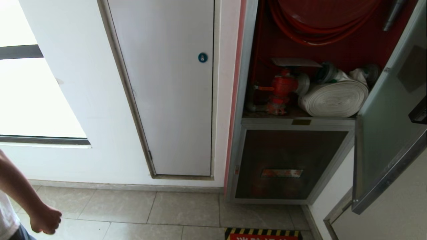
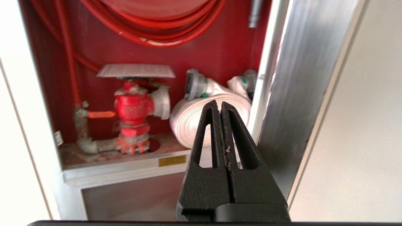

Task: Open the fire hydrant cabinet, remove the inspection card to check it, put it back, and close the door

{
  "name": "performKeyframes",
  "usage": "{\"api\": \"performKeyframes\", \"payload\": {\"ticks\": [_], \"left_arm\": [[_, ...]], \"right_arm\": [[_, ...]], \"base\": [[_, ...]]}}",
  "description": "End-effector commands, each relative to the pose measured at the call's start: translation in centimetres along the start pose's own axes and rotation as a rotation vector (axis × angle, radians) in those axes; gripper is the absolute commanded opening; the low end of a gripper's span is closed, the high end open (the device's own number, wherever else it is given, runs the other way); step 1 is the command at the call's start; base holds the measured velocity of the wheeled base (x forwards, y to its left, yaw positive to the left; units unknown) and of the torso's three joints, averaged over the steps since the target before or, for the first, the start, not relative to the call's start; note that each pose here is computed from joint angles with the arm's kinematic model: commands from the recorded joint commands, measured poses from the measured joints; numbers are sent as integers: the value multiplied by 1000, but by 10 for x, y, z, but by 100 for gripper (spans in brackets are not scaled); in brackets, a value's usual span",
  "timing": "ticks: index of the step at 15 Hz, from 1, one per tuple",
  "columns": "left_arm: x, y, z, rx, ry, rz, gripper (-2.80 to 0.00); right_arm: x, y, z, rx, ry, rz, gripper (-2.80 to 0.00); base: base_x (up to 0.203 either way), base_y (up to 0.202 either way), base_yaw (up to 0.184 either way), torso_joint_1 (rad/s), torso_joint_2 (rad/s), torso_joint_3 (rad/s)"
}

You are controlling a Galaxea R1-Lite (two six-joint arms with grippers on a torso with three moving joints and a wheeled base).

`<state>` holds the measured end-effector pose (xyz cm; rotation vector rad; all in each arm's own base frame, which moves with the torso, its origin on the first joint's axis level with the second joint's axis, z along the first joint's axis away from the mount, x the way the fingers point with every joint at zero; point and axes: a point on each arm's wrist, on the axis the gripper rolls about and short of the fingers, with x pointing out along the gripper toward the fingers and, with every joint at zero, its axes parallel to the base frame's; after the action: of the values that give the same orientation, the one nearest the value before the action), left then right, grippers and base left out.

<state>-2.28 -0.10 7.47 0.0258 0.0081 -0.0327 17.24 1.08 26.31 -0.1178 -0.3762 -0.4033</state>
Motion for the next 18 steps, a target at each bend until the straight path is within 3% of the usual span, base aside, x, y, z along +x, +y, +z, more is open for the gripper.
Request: {"api": "performKeyframes", "payload": {"ticks": [1,18], "left_arm": [[0,0,0,0,1,0,-280],[0,0,0,0,1,0,-280]], "right_arm": [[-3,-5,3,1,-14,-19,-280],[-16,-42,2,-100,55,-180,-280]], "base": [[0,0,0,0,0,0],[0,0,0,0,0,0]]}}
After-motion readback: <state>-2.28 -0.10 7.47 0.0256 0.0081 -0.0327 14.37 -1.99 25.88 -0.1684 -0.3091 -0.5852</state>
